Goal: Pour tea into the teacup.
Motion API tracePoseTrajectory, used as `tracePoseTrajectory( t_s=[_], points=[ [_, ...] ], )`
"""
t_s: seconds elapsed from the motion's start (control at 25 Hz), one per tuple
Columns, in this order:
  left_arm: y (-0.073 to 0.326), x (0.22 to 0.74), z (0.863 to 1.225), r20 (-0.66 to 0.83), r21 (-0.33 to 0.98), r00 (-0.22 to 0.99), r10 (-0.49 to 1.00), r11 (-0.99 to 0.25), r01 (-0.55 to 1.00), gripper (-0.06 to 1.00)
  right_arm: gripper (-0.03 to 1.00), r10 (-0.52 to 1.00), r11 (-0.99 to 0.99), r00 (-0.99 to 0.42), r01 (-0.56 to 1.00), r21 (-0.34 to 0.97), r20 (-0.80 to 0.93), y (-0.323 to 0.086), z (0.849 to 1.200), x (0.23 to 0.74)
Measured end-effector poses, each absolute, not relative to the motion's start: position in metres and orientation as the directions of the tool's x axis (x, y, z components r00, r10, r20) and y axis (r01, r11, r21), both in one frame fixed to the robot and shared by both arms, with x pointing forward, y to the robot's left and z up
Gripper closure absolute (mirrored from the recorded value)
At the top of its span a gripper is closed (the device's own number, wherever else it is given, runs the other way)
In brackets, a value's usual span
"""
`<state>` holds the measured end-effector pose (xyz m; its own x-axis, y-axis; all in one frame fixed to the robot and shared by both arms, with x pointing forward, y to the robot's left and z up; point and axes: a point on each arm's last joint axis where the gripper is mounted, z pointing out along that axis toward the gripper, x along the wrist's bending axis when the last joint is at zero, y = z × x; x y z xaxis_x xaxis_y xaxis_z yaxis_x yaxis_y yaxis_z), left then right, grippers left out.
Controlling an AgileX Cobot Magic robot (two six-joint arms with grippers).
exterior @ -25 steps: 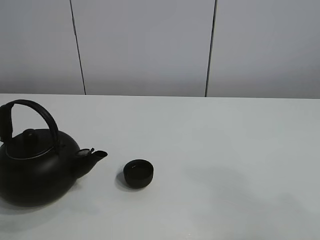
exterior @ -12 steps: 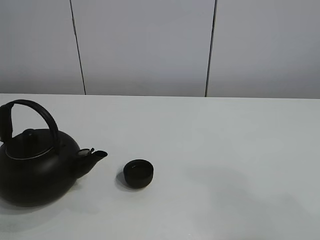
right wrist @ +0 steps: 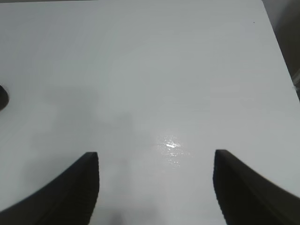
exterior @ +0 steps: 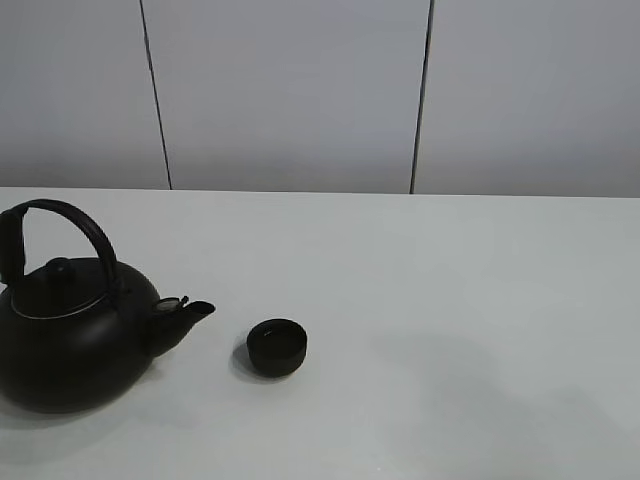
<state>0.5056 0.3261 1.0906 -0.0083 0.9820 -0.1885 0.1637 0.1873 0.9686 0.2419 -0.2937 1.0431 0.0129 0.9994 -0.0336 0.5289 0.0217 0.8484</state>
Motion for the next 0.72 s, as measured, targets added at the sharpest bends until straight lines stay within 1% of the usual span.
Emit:
tracePoseTrajectory(
  t_s=[0.12, 0.24, 0.44, 0.56, 0.64, 0.72],
  points=[
    [0.331, 0.502, 1.123, -0.140, 0.983, -0.057, 0.989, 0.145, 0.112, 0.68, 0.49, 0.999, 0.022, 0.013, 0.529, 0.848, -0.034, -0.294, 1.043, 0.242],
    [0.344, 0.502, 1.141, -0.070, 0.990, -0.140, 0.988, 0.086, 0.113, 0.68, 0.49, 0.999, 0.022, 0.013, 0.529, 0.848, -0.034, -0.294, 1.043, 0.242],
    [0.389, 0.492, 1.160, 0.046, 0.990, -0.339, 0.940, 0.001, 0.138, 0.68, 0.49, 0.999, 0.022, 0.013, 0.529, 0.848, -0.034, -0.294, 1.043, 0.242],
    [0.414, 0.477, 1.166, 0.046, 0.989, -0.452, 0.891, 0.024, 0.148, 0.68, 0.49, 0.999, 0.022, 0.013, 0.529, 0.848, -0.034, -0.294, 1.043, 0.242],
    [0.413, 0.462, 1.174, 0.018, 0.989, -0.487, 0.873, 0.056, 0.138, 0.68, 0.49, 0.999, 0.022, 0.013, 0.529, 0.848, -0.034, -0.294, 1.043, 0.242],
    [0.399, 0.442, 1.190, 0.011, 0.994, -0.482, 0.876, 0.043, 0.100, 0.68, 0.49, 0.999, 0.022, 0.013, 0.529, 0.848, -0.034, -0.294, 1.043, 0.242]
  ],
)
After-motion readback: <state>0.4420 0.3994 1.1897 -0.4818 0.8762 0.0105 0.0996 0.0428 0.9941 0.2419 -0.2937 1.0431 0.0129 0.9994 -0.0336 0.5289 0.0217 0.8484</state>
